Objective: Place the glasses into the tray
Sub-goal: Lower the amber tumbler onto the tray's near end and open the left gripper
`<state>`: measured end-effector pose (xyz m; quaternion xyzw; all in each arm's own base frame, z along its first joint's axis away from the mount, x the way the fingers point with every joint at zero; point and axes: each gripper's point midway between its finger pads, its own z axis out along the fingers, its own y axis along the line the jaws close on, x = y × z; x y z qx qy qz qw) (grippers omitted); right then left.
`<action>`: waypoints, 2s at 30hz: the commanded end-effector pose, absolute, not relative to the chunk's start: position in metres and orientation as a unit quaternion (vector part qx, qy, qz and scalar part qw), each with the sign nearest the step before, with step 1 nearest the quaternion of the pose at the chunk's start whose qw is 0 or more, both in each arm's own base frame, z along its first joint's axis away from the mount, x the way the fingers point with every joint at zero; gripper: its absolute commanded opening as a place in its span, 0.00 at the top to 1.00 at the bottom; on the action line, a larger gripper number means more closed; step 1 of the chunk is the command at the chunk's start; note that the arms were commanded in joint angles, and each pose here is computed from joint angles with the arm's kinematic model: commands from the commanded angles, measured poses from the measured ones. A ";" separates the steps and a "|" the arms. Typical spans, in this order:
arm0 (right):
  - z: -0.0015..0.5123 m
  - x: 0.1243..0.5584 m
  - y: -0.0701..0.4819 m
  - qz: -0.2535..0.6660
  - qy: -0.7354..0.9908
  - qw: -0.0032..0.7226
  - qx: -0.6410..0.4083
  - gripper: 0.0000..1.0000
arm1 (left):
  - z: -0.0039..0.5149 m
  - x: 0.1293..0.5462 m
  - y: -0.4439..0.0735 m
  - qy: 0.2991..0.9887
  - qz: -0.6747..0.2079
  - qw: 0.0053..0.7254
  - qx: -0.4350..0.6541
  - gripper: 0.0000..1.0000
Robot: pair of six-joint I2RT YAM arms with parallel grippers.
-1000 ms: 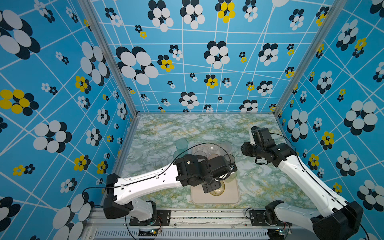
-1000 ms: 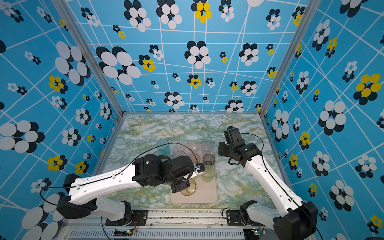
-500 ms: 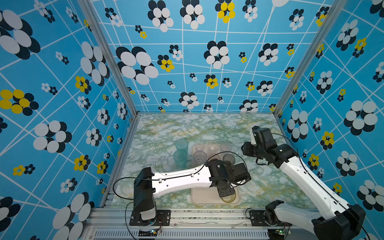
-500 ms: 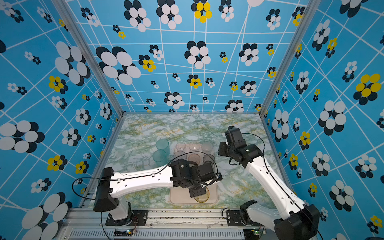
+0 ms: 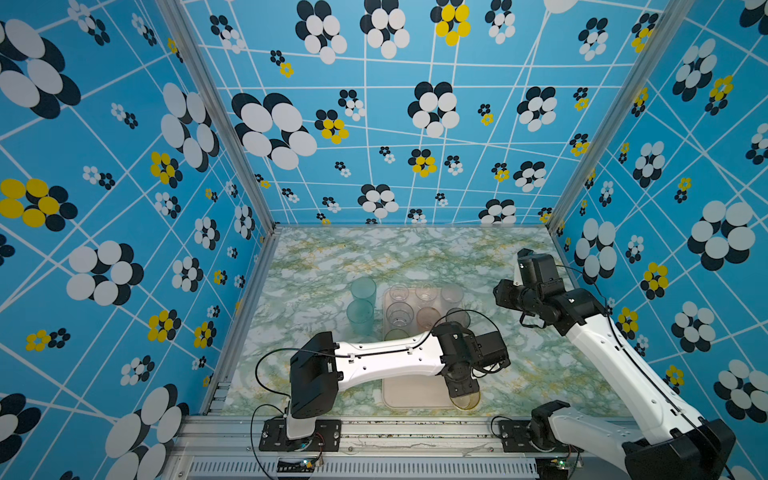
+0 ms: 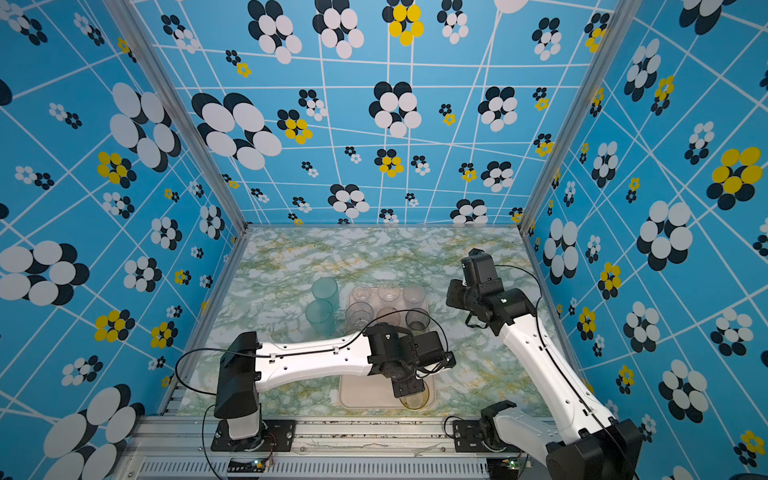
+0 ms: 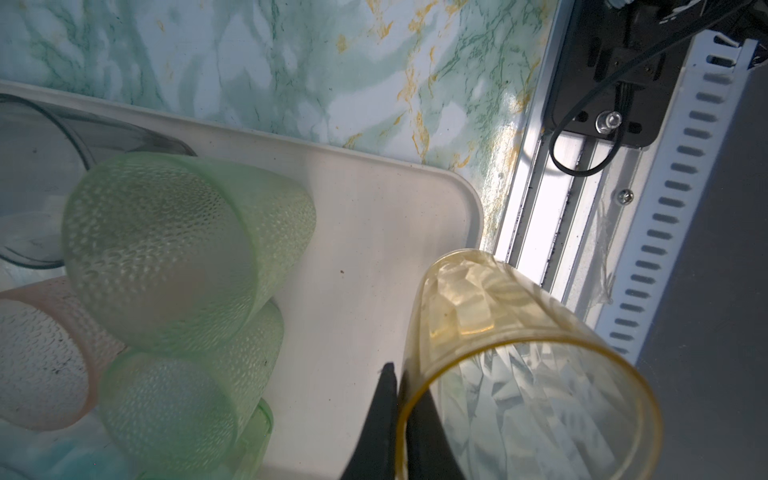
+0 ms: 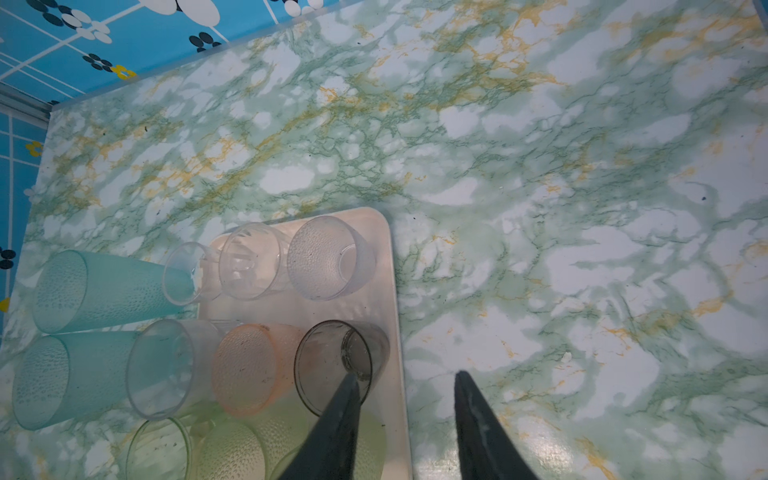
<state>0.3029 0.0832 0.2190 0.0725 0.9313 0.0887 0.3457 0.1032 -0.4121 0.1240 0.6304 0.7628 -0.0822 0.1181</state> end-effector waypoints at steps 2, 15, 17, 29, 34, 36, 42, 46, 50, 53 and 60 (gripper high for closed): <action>0.232 0.308 0.083 0.089 0.925 0.364 0.063 0.60 | 0.112 0.109 -0.420 0.762 -0.095 0.109 0.631 0.93; 0.222 0.310 0.083 0.080 0.929 0.357 0.054 0.60 | 0.091 0.124 -0.421 0.773 -0.097 0.089 0.620 0.94; 0.221 0.311 0.083 0.079 0.930 0.356 0.052 0.60 | 0.090 0.125 -0.421 0.775 -0.098 0.086 0.619 0.94; 0.210 0.313 0.083 0.076 0.934 0.347 0.046 0.60 | 0.079 0.130 -0.424 0.779 -0.092 0.075 0.616 0.93; 0.209 0.314 0.083 0.077 0.934 0.347 0.046 0.60 | 0.078 0.134 -0.425 0.782 -0.093 0.078 0.612 0.92; 0.207 0.314 0.083 0.077 0.935 0.344 0.046 0.60 | 0.078 0.135 -0.426 0.782 -0.093 0.076 0.612 0.92; 0.207 0.315 0.083 0.080 0.934 0.346 0.045 0.60 | 0.080 0.135 -0.426 0.782 -0.093 0.076 0.611 0.86; 0.205 0.315 0.084 0.082 0.935 0.343 0.044 0.60 | 0.082 0.135 -0.427 0.782 -0.094 0.080 0.610 0.83; 0.205 0.315 0.084 0.083 0.934 0.344 0.044 0.60 | 0.085 0.135 -0.429 0.782 -0.098 0.084 0.609 0.80; 0.205 0.314 0.084 0.083 0.934 0.344 0.044 0.60 | 0.086 0.135 -0.429 0.782 -0.102 0.086 0.609 0.78; 0.206 0.313 0.084 0.085 0.934 0.344 0.045 0.60 | 0.095 0.130 -0.431 0.779 -0.118 0.093 0.609 0.75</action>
